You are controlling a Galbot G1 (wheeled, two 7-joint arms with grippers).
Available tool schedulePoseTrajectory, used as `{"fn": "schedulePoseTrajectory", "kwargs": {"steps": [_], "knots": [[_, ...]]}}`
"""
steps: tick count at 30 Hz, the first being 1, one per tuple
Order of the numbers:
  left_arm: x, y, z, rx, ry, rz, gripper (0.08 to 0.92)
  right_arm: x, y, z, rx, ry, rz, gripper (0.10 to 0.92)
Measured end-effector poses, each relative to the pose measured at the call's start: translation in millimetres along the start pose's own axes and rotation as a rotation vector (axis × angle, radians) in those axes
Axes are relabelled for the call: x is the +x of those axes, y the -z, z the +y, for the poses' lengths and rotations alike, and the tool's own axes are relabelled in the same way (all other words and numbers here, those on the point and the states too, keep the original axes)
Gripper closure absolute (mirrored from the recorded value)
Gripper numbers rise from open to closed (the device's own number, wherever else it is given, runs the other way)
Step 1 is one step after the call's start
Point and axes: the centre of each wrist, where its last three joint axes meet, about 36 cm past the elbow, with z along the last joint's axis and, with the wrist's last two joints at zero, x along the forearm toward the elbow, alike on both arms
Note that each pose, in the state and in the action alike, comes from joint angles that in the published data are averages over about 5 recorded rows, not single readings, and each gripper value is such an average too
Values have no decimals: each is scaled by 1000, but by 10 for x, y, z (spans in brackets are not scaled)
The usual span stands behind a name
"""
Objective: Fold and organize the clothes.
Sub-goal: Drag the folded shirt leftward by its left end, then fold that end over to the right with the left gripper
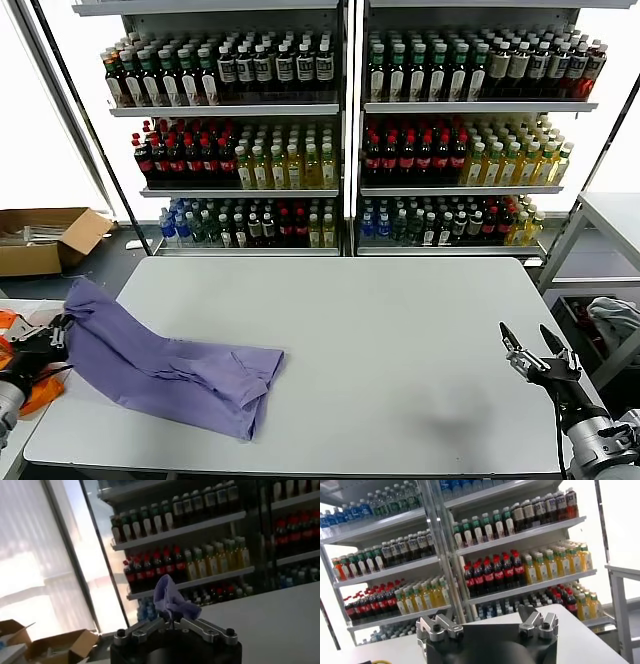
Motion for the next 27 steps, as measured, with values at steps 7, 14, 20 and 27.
{"fn": "schedulePoseTrajectory", "kwargs": {"steps": [7,14,20,27], "knots": [[109,-59,-592,21,-117,-18,906,-23,-8,6,-1,7,-2,200],[131,-210,-1038,32,-214,-6,906,-52,-37,32,-4,18,1,200],[144,-418,-1393,66,-283,41,906,-61,-54,68,-10,30,2,200],[100,-652,-1771,135,-330,131,906,-52,-102,105,-15,39,9,200]]}}
